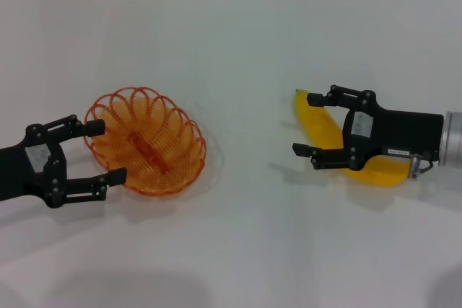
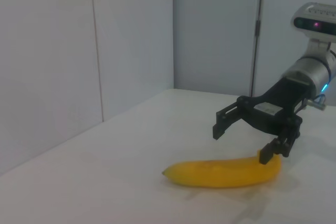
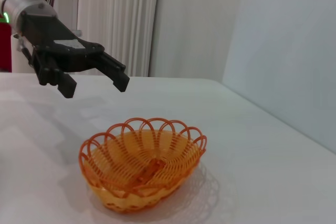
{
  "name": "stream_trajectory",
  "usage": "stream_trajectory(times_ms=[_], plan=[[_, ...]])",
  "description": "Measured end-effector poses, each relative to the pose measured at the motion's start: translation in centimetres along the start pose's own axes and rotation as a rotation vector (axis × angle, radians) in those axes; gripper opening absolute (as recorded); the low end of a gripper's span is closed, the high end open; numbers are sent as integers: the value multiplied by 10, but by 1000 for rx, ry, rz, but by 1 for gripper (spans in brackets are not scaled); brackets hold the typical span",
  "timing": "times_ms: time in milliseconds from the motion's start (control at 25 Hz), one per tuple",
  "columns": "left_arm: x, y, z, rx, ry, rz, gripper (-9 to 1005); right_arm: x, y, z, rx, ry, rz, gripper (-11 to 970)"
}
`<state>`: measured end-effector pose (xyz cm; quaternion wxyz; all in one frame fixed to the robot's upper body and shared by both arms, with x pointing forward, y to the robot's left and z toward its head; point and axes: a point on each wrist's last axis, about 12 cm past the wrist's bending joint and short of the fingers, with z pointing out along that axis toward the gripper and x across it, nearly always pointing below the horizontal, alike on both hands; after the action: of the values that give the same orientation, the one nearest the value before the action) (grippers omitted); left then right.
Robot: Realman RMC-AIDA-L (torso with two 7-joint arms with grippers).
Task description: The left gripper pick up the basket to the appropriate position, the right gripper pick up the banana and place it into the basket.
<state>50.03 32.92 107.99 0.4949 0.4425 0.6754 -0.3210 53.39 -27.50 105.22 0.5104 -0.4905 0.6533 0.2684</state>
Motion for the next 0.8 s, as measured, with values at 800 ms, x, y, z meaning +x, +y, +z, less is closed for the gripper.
stream_trajectory(times_ms=[800], plan=[[0, 0, 0, 0, -1, 0, 898, -1, -1, 5, -4, 3, 5, 880]])
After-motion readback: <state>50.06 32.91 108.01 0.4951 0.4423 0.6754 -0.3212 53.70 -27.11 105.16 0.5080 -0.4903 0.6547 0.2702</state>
